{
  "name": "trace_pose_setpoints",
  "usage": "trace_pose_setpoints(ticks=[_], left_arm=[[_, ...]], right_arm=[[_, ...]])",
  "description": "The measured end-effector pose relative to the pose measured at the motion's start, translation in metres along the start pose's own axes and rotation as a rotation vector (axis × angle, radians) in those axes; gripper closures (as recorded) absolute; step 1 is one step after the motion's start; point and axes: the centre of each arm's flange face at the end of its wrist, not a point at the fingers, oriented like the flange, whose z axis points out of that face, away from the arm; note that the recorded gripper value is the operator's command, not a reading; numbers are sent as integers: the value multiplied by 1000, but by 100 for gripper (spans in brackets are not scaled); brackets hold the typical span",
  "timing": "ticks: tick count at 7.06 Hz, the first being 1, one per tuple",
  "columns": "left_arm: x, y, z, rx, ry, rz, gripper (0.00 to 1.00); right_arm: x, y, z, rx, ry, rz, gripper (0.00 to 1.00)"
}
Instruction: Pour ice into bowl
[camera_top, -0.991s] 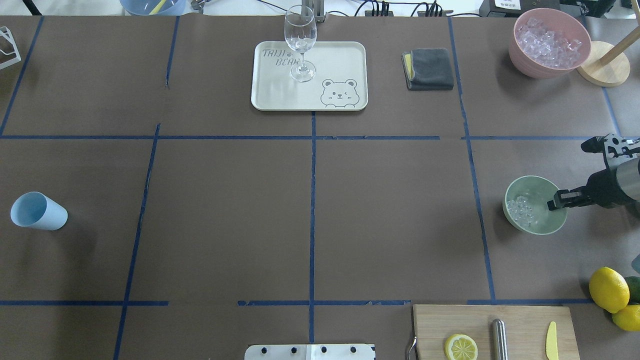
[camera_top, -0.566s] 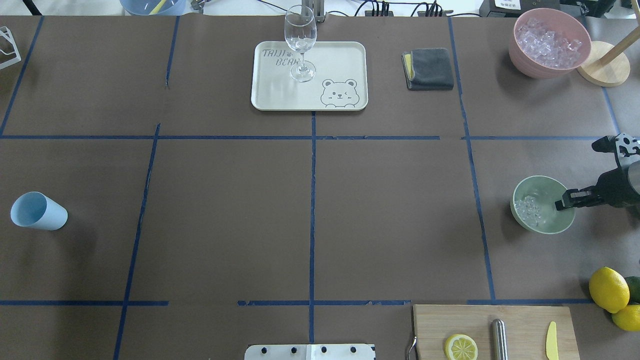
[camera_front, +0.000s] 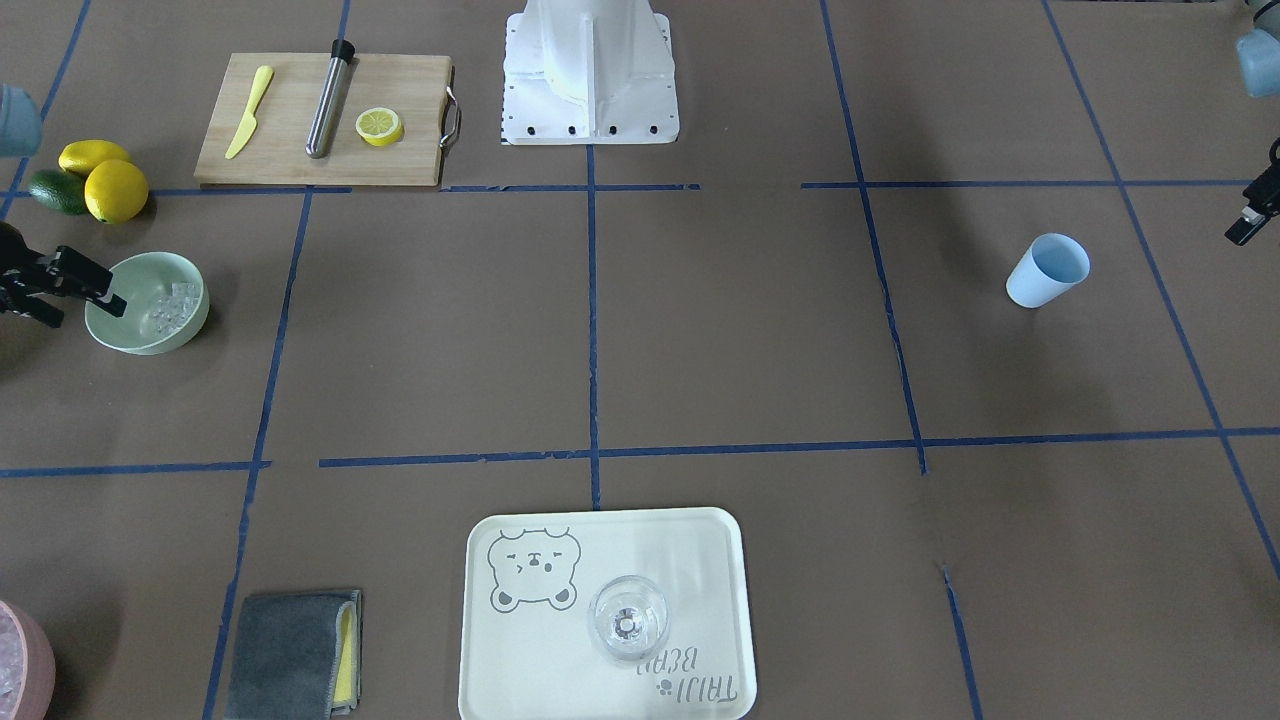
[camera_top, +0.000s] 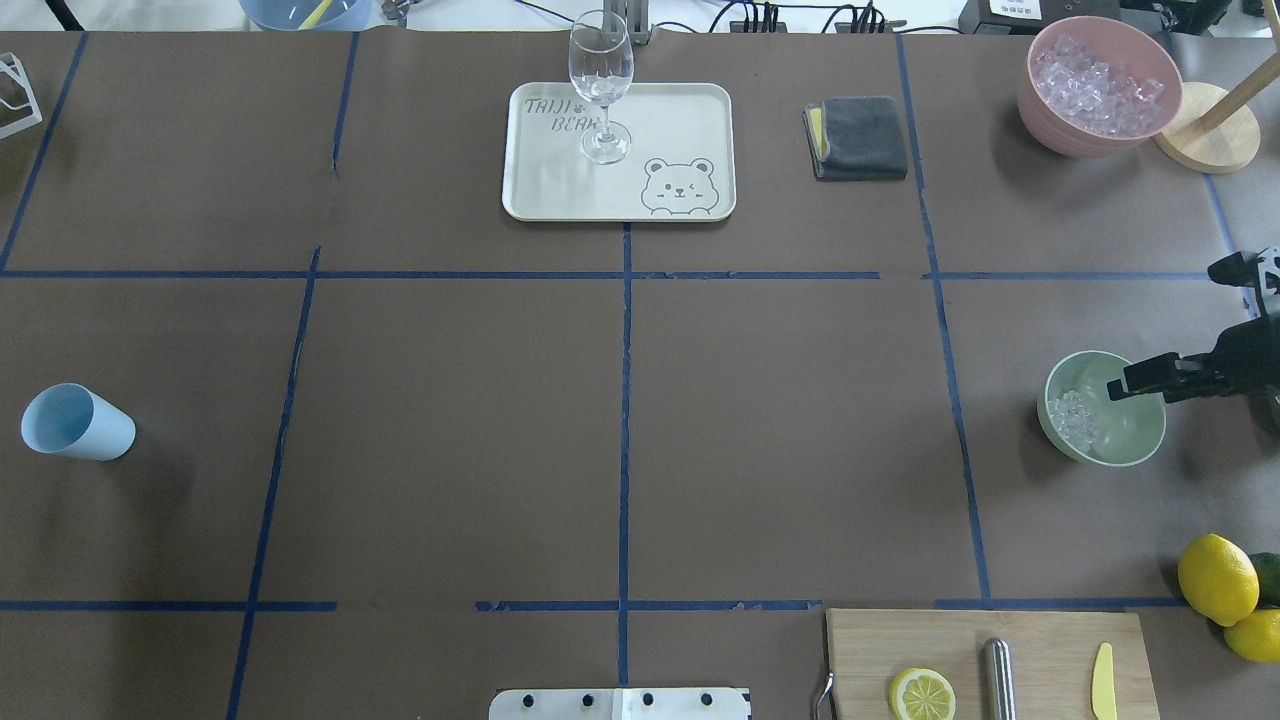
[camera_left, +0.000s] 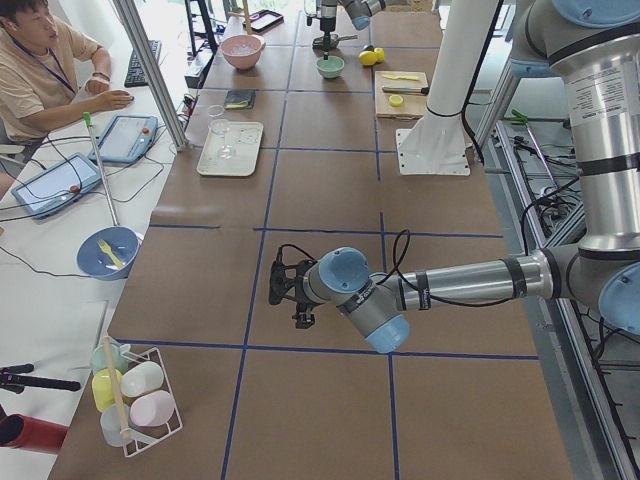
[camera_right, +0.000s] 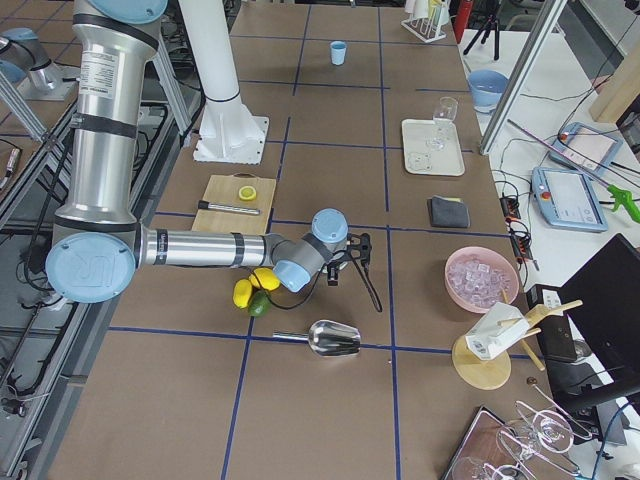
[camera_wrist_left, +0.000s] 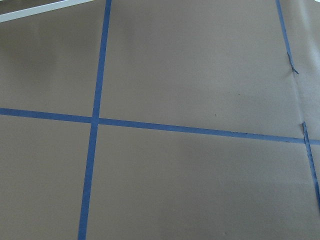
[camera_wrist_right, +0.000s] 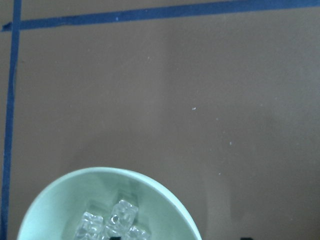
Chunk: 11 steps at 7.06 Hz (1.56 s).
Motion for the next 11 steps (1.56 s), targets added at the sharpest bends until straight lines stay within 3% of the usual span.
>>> trace_pose_setpoints(ticks=[2, 4, 5, 6, 8, 11], left_arm=[[0, 0, 0, 0, -1, -1, 0], [0, -2, 4, 17, -26, 25, 0], [0, -2, 14, 25, -68, 89, 0], [-1, 0, 28, 5, -112, 177, 0], [-14, -9, 38, -91, -200, 303, 0], [-15, -83, -13, -220, -262, 295, 0]], right_arm=[[23, -21, -54, 50, -63, 77, 0], [45, -31, -86, 90, -63, 102, 0], [61, -35, -95, 98, -22, 74, 0], [81, -39, -101, 93, 53, 12, 0], [122, -47, -120, 22, 193, -107, 0], [125, -61, -145, -83, 223, -125, 0]])
